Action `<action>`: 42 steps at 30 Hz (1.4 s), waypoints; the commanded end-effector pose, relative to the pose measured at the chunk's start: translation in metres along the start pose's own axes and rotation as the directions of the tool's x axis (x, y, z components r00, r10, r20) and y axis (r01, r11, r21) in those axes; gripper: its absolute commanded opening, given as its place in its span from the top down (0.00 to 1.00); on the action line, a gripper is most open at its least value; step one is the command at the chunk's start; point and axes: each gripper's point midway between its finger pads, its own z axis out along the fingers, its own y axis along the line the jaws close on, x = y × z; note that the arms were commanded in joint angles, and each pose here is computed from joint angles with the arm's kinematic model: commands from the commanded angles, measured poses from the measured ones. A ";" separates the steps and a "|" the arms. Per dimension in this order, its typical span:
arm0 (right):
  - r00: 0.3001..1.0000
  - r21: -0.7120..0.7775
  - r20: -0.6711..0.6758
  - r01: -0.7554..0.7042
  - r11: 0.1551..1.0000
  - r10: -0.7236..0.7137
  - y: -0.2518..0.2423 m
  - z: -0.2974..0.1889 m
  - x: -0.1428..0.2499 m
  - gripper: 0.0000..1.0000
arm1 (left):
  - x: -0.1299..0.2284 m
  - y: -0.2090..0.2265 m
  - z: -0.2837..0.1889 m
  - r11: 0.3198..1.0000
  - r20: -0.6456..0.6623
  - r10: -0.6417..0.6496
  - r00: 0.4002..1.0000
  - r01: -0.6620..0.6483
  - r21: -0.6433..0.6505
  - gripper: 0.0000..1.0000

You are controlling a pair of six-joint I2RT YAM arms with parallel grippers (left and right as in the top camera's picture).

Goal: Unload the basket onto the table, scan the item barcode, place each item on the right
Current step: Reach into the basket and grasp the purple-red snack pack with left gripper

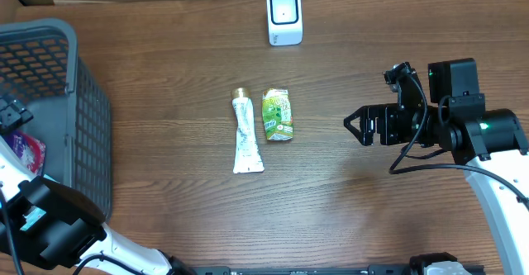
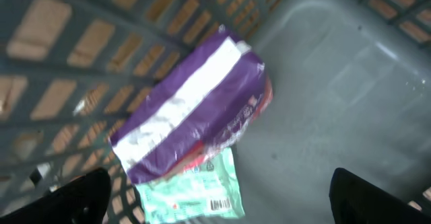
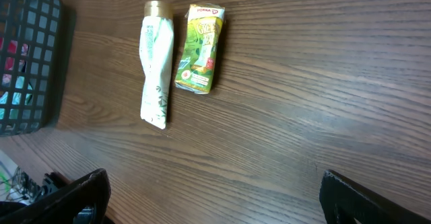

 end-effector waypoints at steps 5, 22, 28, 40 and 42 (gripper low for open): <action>0.999 0.001 0.033 0.019 1.000 -0.020 0.002 -0.007 -0.010 0.00 | -0.003 -0.004 0.024 0.988 -0.023 0.153 0.988 -0.153 -0.011 0.02; 0.999 0.001 0.032 0.019 1.000 -0.019 0.002 -0.007 -0.009 0.00 | -0.016 -0.007 0.052 0.973 -0.007 0.231 0.973 -0.231 -0.024 0.09; 0.999 0.002 0.032 0.019 1.000 -0.019 0.002 -0.007 -0.009 0.00 | -0.018 -0.004 0.053 0.972 0.000 0.235 0.972 -0.235 -0.028 0.09; 1.000 0.021 0.023 0.013 1.000 -0.013 -0.001 -0.007 -0.007 0.00 | 0.010 0.003 0.081 0.970 -0.136 0.239 0.962 -0.241 -0.005 0.18; 1.000 0.021 0.022 0.012 1.000 -0.012 -0.001 -0.007 -0.007 0.00 | 0.012 0.003 0.085 0.972 -0.147 0.233 0.961 -0.236 -0.005 0.18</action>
